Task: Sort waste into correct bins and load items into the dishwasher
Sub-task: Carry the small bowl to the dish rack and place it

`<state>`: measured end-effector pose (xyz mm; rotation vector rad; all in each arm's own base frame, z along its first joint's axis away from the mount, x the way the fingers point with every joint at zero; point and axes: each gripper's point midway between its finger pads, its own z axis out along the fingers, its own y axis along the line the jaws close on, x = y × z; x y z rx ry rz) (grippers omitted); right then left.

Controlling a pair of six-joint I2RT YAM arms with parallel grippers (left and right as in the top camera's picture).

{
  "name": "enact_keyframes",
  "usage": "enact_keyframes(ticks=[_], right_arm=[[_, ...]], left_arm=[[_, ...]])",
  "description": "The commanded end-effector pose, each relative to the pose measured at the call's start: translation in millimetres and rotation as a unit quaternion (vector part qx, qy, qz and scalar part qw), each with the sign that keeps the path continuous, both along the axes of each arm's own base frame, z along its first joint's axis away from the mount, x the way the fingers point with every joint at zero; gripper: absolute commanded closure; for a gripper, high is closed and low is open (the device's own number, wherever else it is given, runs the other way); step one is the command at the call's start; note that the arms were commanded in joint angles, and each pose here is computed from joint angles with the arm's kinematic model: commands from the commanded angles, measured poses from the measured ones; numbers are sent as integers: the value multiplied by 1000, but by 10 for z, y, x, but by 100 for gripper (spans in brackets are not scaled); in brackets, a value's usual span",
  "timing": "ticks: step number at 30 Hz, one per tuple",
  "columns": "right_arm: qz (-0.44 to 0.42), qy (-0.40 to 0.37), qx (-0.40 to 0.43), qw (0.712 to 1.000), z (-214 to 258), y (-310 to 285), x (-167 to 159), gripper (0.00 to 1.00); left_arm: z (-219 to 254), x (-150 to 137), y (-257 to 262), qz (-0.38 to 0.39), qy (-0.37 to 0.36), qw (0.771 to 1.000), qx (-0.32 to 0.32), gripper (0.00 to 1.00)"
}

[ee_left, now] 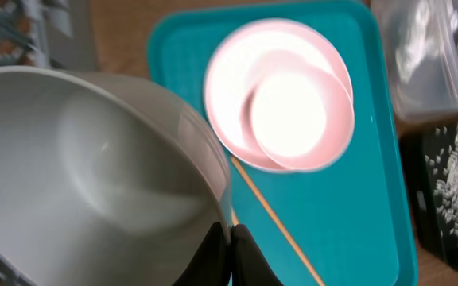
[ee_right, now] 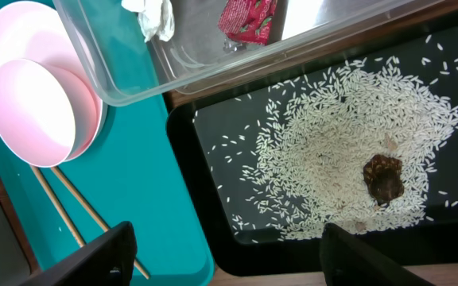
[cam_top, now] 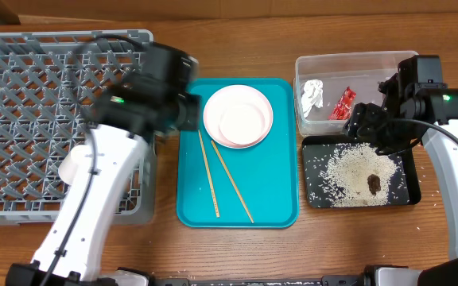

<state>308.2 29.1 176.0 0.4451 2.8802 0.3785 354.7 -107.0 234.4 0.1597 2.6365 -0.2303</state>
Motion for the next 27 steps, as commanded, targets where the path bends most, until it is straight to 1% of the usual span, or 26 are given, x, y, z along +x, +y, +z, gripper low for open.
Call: enact_keyframes(ticks=[1, 6, 9, 14, 21, 27], right_arm=[[1, -20, -5, 1000, 111, -15, 46, 25], [1, -20, -5, 1000, 111, -15, 46, 25], [1, -20, -5, 1000, 111, -15, 45, 25], [1, -20, -5, 1000, 111, -15, 45, 25], [1, -18, -4, 1000, 108, -15, 36, 25], [1, -18, -4, 1000, 108, -15, 36, 25]], left_arm=[[151, 99, 214, -53, -24, 997, -44, 96], [222, 171, 546, -90, -43, 984, -149, 96], [199, 210, 767, -83, -46, 975, -201, 96], [69, 281, 991, -82, -42, 950, -300, 96], [-264, 323, 1266, -48, -8, 924, -379, 96], [-610, 275, 1694, 22, 26, 909, -416, 96]])
